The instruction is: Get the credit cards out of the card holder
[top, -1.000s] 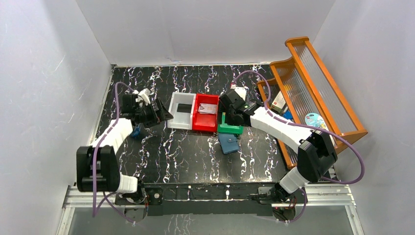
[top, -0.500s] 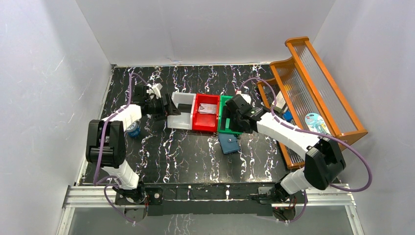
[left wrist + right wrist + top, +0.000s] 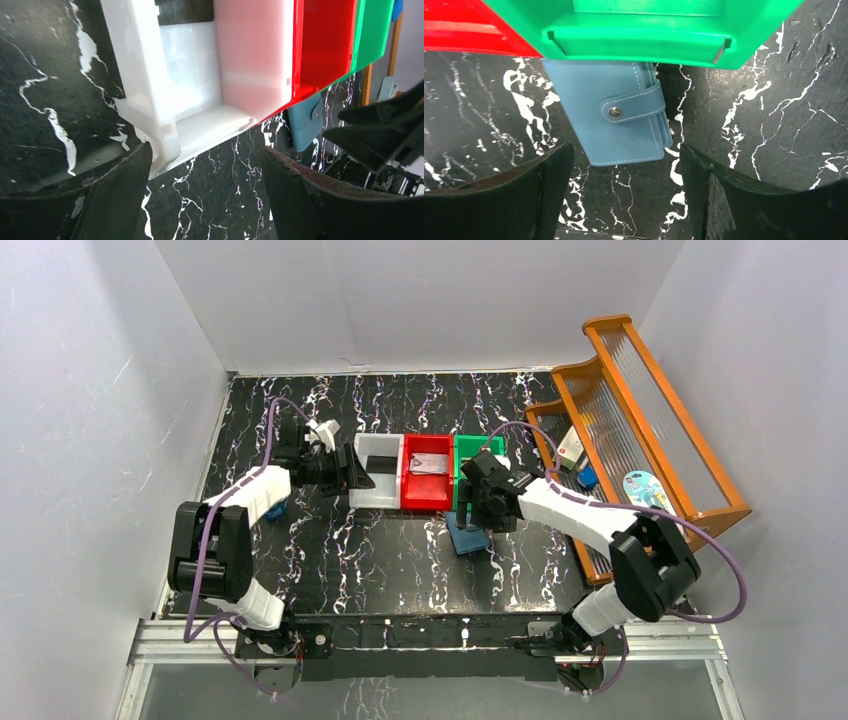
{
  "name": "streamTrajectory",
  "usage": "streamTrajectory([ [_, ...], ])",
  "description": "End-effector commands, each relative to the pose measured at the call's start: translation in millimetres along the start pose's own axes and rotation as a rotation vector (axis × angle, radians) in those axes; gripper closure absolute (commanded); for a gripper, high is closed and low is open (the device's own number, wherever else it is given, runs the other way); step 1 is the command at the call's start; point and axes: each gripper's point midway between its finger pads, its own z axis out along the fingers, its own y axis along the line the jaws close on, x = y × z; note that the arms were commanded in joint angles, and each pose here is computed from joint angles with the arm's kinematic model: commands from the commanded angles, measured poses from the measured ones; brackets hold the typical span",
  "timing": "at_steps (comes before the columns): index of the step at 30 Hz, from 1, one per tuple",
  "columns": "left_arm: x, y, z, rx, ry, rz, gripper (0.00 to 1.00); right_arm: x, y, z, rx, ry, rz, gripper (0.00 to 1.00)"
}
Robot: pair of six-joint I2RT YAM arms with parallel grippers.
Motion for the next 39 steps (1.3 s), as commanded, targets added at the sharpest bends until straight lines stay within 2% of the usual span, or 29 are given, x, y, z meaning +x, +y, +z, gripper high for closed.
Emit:
streamTrajectory([
  [1,25.4,-22.7,-4.9,0.067,0.046,0.033,0.23,-10.8,5.1,10.8,0.012,-0.009,-0.051,0.15],
  [5,37.3,-27.6,-0.3,0.051,0.066,0.054,0.25,-12.9,12.0,20.1,-0.02,-0.015,-0.089,0.19],
  [8,35.5,-15.9,-5.7,-0.037,0.043,0.053,0.24,-6.8,19.0,22.7,-0.06,0.008,-0.105,0.28],
  [11,30.2,-8.9,-15.5,-0.105,-0.007,0.069,0.19,8.0,19.2,23.3,-0.072,0.027,-0.103,0.3],
  [14,26.9,-2.9,-23.0,-0.162,-0.047,0.071,0.16,25.5,22.0,22.4,-0.102,0.05,-0.093,0.41],
  [19,25.5,0.1,-29.5,-0.195,-0.081,0.048,0.14,51.4,30.8,20.7,-0.136,0.092,-0.108,0.51],
  [23,25.1,1.3,-34.6,-0.217,-0.092,0.032,0.14,66.3,66.6,2.3,-0.27,0.112,-0.187,0.49],
  [26,24.8,1.6,-42.2,-0.242,-0.112,0.03,0.13,30.9,68.9,-21.8,-0.257,-0.026,-0.192,0.45],
  [27,24.6,0.6,-45.0,-0.242,-0.123,0.024,0.13,16.5,70.7,-32.2,-0.267,-0.083,-0.193,0.41],
  [29,27.3,-2.6,-48.2,-0.228,-0.14,0.01,0.13,-9.9,71.3,-48.9,-0.283,-0.194,-0.174,0.26],
  [31,31.8,-7.6,-49.2,-0.196,-0.153,-0.01,0.13,-30.4,60.4,-52.4,-0.258,-0.258,-0.124,0.23],
  [34,39.8,-16.9,-50.1,-0.138,-0.151,-0.025,0.13,-40.5,30.7,-34.0,-0.156,-0.197,0.056,0.18],
  [36,44.1,-19.3,-51.9,-0.125,-0.146,-0.023,0.13,-33.2,26.7,-19.0,-0.174,-0.1,0.136,0.2],
  [39,45.2,-21.1,-55.7,-0.122,-0.149,-0.007,0.13,-21.2,41.5,-7.3,-0.257,-0.022,0.163,0.25],
])
